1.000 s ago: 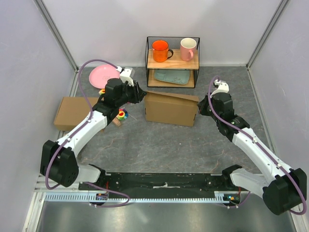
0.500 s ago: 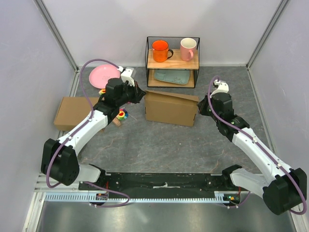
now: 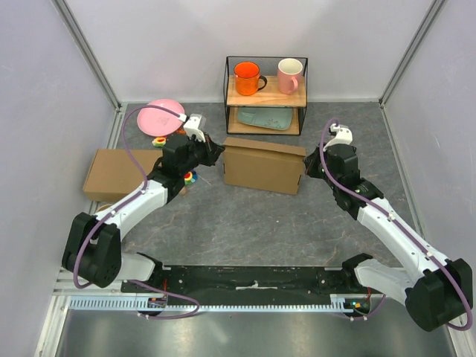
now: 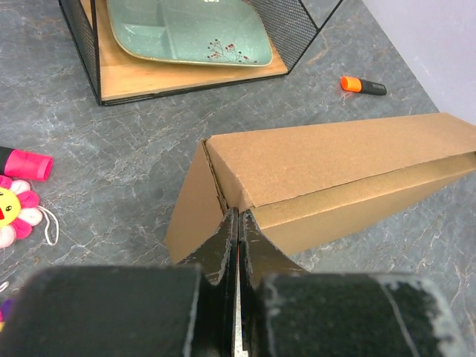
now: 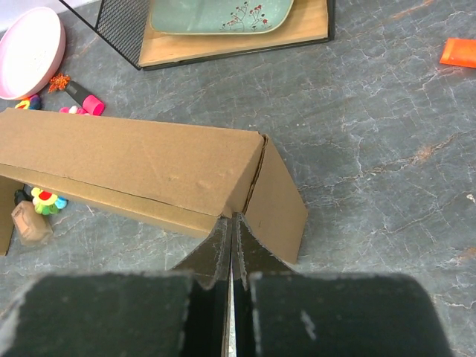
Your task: Fold the paper box
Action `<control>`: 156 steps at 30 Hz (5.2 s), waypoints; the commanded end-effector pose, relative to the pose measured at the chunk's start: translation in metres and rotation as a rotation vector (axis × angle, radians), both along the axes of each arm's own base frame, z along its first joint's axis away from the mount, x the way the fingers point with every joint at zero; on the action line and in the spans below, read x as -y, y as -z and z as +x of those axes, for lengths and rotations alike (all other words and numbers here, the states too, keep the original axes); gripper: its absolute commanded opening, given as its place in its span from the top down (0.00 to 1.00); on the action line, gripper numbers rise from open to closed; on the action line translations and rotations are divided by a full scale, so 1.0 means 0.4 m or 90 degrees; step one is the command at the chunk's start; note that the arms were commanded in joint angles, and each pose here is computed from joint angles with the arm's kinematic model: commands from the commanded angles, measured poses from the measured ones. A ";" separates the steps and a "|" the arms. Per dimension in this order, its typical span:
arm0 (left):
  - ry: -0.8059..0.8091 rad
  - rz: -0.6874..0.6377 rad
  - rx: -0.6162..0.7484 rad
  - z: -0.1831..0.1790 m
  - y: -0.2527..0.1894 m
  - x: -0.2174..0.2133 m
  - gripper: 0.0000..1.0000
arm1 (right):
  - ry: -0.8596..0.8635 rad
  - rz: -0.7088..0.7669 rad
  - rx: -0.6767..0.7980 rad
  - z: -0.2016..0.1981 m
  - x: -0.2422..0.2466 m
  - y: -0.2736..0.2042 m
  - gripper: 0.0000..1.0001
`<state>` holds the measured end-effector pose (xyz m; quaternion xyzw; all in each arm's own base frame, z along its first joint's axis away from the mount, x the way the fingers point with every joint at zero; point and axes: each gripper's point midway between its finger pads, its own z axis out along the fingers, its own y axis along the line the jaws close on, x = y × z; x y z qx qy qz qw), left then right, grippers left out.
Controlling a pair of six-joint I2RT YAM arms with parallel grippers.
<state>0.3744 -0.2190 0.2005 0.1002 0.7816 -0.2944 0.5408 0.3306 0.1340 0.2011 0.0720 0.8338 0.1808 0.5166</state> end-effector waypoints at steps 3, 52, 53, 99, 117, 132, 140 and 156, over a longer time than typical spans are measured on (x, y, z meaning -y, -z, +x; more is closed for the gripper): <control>-0.034 0.048 -0.139 -0.054 0.158 -0.034 0.98 | -0.004 -0.036 -0.102 -0.064 0.016 0.094 0.91; -0.033 -0.049 -0.030 0.054 -0.195 0.020 0.76 | 0.016 -0.057 -0.100 -0.015 0.017 0.035 0.87; -0.026 -0.046 -0.043 0.051 -0.173 0.025 0.79 | 0.015 -0.058 -0.102 -0.016 0.017 0.039 0.87; -0.020 -0.101 -0.013 0.015 -0.236 0.016 0.82 | 0.001 -0.036 -0.100 0.012 -0.014 0.039 0.90; 0.005 -0.029 -0.229 -0.080 0.122 0.015 0.93 | -0.014 -0.037 -0.119 -0.019 -0.013 0.073 0.90; -0.011 -0.138 -0.014 -0.360 -0.043 -0.071 0.72 | -0.079 0.093 0.030 -0.212 -0.007 -0.079 0.55; -0.112 -0.124 -0.094 -0.313 -0.007 -0.100 0.48 | -0.047 0.043 -0.068 -0.170 -0.005 0.011 0.44; -0.117 -0.208 -0.277 -0.338 0.247 -0.041 0.32 | -0.030 0.057 -0.196 -0.175 -0.031 0.317 0.26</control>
